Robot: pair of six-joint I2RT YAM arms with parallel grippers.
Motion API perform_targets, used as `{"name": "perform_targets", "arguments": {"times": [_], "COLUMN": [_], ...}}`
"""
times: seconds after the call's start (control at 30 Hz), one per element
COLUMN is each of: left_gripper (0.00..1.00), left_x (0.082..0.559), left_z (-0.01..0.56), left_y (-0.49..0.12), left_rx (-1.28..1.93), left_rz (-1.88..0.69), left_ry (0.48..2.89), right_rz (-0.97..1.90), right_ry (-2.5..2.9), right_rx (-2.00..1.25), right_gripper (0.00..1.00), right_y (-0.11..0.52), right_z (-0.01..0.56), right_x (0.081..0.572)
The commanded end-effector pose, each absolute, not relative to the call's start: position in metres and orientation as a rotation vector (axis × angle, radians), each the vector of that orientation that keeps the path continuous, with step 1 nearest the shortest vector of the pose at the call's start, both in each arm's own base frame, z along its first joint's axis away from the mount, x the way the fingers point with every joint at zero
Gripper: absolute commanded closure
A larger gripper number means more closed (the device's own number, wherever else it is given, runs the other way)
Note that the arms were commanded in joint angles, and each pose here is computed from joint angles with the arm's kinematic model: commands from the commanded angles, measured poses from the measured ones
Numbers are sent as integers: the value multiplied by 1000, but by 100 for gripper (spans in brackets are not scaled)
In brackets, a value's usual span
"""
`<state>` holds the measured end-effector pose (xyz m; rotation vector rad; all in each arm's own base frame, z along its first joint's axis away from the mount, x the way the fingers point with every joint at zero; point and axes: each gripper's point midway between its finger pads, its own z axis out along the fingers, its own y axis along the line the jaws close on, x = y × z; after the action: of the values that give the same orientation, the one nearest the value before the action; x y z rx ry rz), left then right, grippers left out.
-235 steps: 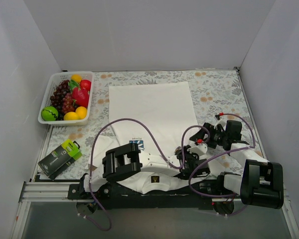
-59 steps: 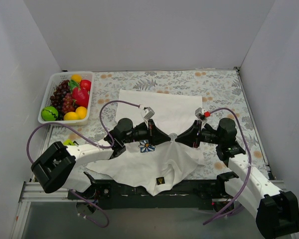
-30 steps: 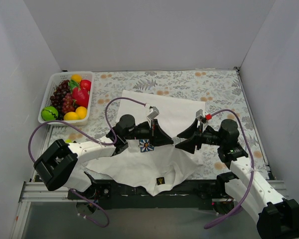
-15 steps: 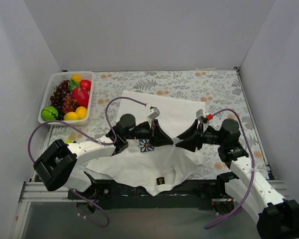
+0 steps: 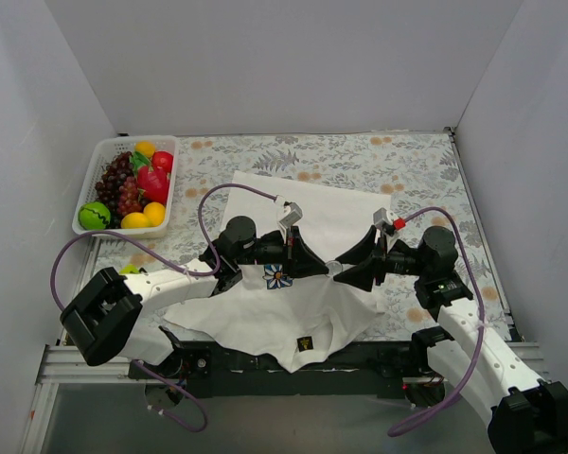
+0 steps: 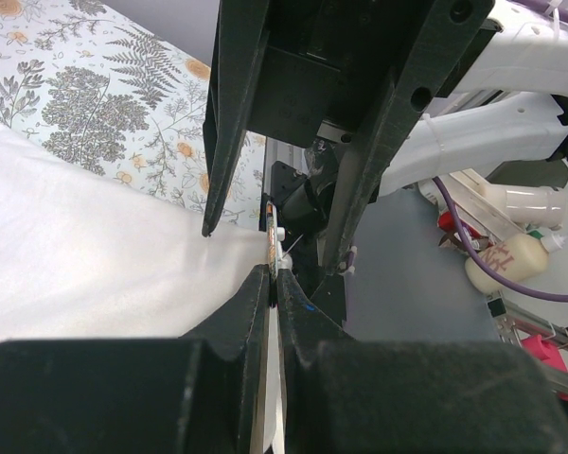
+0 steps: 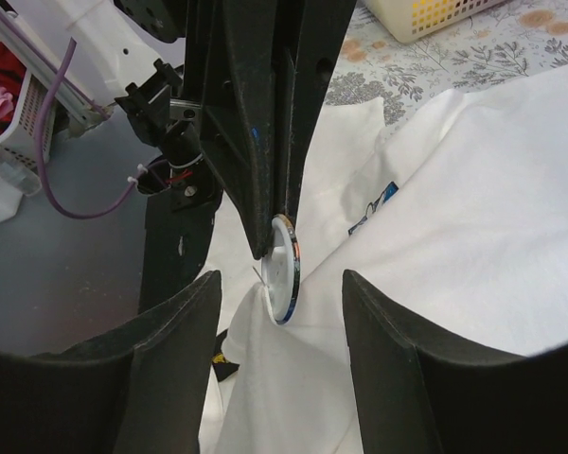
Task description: Pin the brooch onto the clothing
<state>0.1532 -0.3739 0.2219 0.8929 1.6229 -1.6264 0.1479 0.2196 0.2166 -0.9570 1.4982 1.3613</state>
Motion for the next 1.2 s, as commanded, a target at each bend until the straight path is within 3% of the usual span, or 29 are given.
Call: {"name": "perform_targets", "arguments": {"times": [0.0, 0.03, 0.2, 0.3, 0.67, 0.77, 1.0, 1.17], "left_gripper": [100, 100, 100, 100, 100, 100, 100, 100], "left_x": [147, 147, 147, 145, 145, 145, 146, 147], "left_z": [248, 248, 252, 250, 252, 253, 258, 260], "left_y": [-374, -374, -375, -376, -381, -384, -386, -386], "left_rx": [930, 931, 934, 949, 982, 995, 1009, 1012], "left_rz": [-1652, -1657, -1657, -1668, -1694, -1702, -1702, -1694], "left_ry": [1519, 1520, 1508, 1517, 1520, 1525, 1513, 1520], "right_rz": [1328, 1326, 1319, 1318, 1330, 1337, 1340, 1333], "right_ry": [1434, 1435, 1435, 1440, 1439, 1458, 1480, 1495], "right_rx": [-986, -985, -983, -980, -985, -975, -961, -947], "right_gripper": [41, 45, 47, 61, 66, 75, 82, 96], "right_y": [221, 221, 221, 221, 221, 222, 222, 222], "right_z": [234, 233, 233, 231, 230, 228, 225, 224], "right_x": [154, 154, 154, 155, 154, 156, 159, 162]}}
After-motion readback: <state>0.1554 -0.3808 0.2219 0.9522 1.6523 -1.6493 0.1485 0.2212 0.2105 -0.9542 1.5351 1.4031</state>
